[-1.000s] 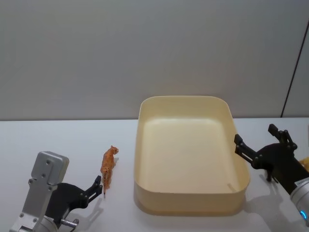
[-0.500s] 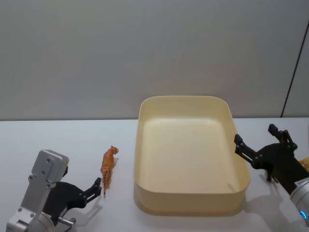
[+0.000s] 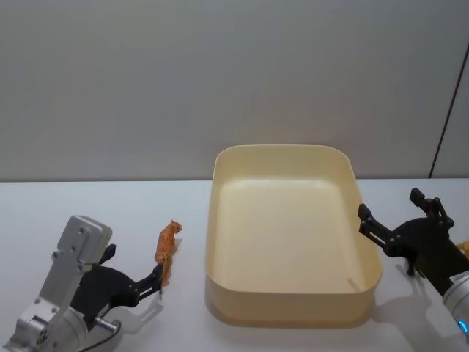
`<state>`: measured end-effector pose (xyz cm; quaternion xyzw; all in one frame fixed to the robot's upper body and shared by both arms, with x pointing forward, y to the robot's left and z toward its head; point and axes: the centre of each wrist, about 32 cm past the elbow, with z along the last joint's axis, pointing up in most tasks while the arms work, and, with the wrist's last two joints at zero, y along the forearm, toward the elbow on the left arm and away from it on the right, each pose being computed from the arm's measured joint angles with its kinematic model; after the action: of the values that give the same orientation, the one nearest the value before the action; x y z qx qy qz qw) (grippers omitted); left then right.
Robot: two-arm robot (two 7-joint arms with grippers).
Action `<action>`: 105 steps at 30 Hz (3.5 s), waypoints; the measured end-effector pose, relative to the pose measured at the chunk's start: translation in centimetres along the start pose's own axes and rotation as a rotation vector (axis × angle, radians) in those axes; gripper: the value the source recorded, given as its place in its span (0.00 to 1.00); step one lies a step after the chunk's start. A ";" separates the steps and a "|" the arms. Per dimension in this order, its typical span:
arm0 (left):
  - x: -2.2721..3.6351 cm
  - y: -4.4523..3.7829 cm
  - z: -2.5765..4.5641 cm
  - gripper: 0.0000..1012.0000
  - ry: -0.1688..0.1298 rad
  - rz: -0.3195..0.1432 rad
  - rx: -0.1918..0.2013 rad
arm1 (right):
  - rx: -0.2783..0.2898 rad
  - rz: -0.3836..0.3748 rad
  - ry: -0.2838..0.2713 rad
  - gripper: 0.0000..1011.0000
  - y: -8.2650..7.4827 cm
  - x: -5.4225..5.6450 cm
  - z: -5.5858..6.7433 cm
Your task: Pick up the toy alternately with two hands and place it into the central storage box.
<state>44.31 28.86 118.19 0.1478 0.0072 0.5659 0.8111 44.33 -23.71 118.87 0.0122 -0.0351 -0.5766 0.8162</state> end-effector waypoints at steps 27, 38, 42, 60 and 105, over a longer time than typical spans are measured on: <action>1.74 -4.25 1.83 0.99 0.015 -0.125 0.033 | 0.000 0.000 0.000 0.99 0.0 0.0 0.0; 1.98 -5.66 2.47 0.99 0.030 -0.132 0.084 | 0.000 0.000 0.000 0.99 0.0 0.0 0.0; 2.03 -5.96 2.59 0.97 0.035 -0.128 0.095 | 0.000 0.000 0.000 0.99 0.0 0.0 0.0; 2.11 -6.63 2.81 0.46 0.049 -0.118 0.123 | 0.000 0.000 0.000 0.99 0.0 0.0 0.0; 3.14 -7.76 6.03 0.29 0.000 -0.103 0.108 | 0.000 0.000 0.000 0.99 0.0 0.0 0.0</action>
<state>53.62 27.91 122.52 0.1909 0.0454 0.5220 0.8301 44.33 -23.71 118.87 0.0122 -0.0351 -0.5766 0.8162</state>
